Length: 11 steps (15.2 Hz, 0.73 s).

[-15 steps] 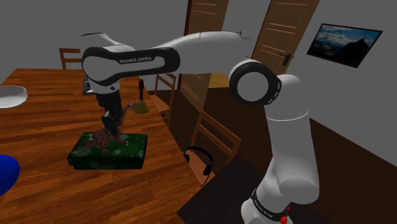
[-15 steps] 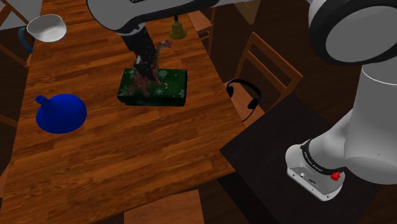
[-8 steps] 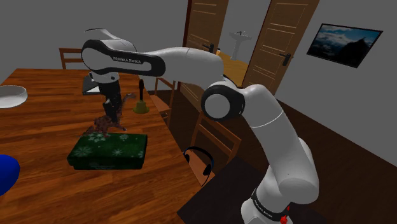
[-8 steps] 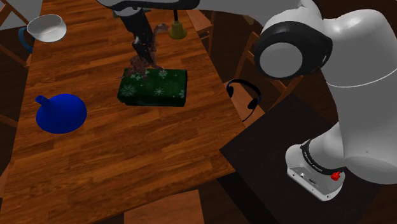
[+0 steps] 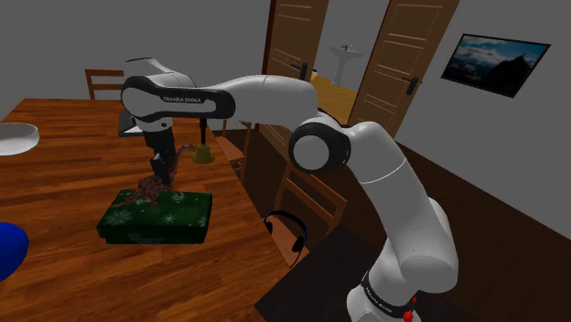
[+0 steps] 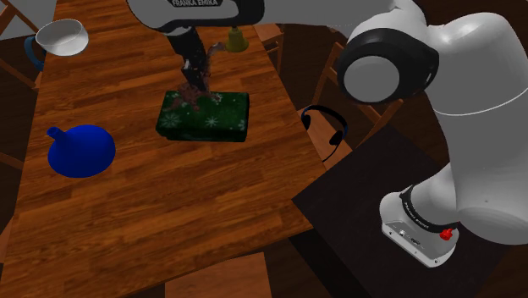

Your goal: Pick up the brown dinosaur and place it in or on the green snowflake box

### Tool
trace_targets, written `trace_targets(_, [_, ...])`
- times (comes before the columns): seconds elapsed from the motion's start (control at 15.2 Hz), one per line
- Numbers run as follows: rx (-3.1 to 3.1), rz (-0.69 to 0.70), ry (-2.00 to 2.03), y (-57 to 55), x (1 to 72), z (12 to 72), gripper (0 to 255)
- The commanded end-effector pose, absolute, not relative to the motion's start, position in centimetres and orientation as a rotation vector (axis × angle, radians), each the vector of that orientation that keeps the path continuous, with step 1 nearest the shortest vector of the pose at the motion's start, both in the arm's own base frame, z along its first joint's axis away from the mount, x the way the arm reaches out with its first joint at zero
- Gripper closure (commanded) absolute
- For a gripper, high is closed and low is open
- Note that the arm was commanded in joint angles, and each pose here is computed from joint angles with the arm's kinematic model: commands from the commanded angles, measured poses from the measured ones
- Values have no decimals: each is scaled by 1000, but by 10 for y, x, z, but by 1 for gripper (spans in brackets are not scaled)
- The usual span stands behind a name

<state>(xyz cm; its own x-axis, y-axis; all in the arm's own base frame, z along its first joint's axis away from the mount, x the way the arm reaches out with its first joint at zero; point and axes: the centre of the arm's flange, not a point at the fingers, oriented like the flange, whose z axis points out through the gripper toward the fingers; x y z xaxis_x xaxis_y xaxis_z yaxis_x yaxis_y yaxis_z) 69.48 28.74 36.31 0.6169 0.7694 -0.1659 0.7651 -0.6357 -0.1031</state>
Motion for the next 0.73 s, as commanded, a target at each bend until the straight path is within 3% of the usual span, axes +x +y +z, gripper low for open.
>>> trace_targets(0.0, [-2805, 302, -1331, 287, 696, 352, 255])
trace_targets(0.66, [-2805, 302, -1331, 287, 696, 329, 255])
